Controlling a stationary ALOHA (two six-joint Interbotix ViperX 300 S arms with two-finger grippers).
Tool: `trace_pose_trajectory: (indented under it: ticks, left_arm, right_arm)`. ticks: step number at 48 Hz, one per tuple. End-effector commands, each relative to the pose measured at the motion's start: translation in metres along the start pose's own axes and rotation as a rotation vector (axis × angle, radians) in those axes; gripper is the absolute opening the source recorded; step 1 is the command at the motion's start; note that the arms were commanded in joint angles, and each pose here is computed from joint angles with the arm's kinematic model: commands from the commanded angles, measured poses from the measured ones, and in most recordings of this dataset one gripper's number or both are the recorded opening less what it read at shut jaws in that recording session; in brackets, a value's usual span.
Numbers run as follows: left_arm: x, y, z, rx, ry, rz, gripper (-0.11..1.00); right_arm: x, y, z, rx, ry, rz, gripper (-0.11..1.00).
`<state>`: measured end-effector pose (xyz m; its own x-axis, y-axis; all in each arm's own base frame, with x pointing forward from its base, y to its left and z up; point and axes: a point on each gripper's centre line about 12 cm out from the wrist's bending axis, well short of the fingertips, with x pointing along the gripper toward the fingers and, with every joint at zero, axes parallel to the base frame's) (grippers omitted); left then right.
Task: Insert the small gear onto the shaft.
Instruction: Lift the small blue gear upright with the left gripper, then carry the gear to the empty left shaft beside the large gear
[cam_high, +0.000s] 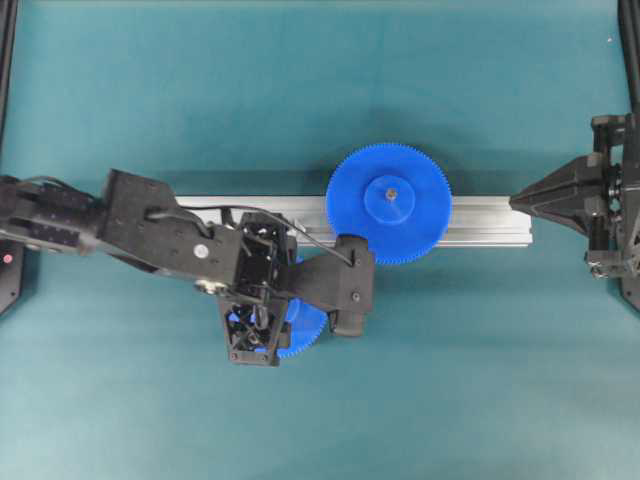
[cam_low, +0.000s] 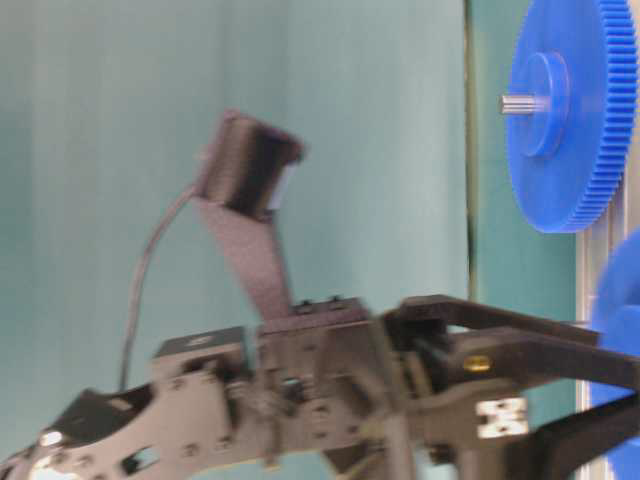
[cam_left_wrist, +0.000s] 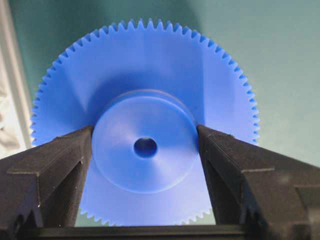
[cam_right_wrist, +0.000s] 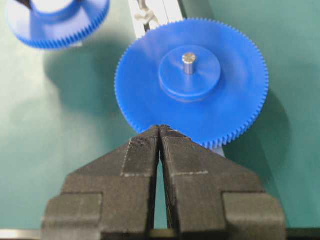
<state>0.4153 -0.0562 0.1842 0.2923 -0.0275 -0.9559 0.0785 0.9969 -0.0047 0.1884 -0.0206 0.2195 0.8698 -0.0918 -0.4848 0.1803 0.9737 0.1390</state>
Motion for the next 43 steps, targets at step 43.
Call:
trace_pose_trajectory:
  ticks: [43]
  left_arm:
    - [-0.072, 0.042, 0.006, -0.058, -0.098, 0.036, 0.71]
  right_arm:
    - [0.0, 0.0, 0.005, 0.008, -0.013, -0.001, 0.09]
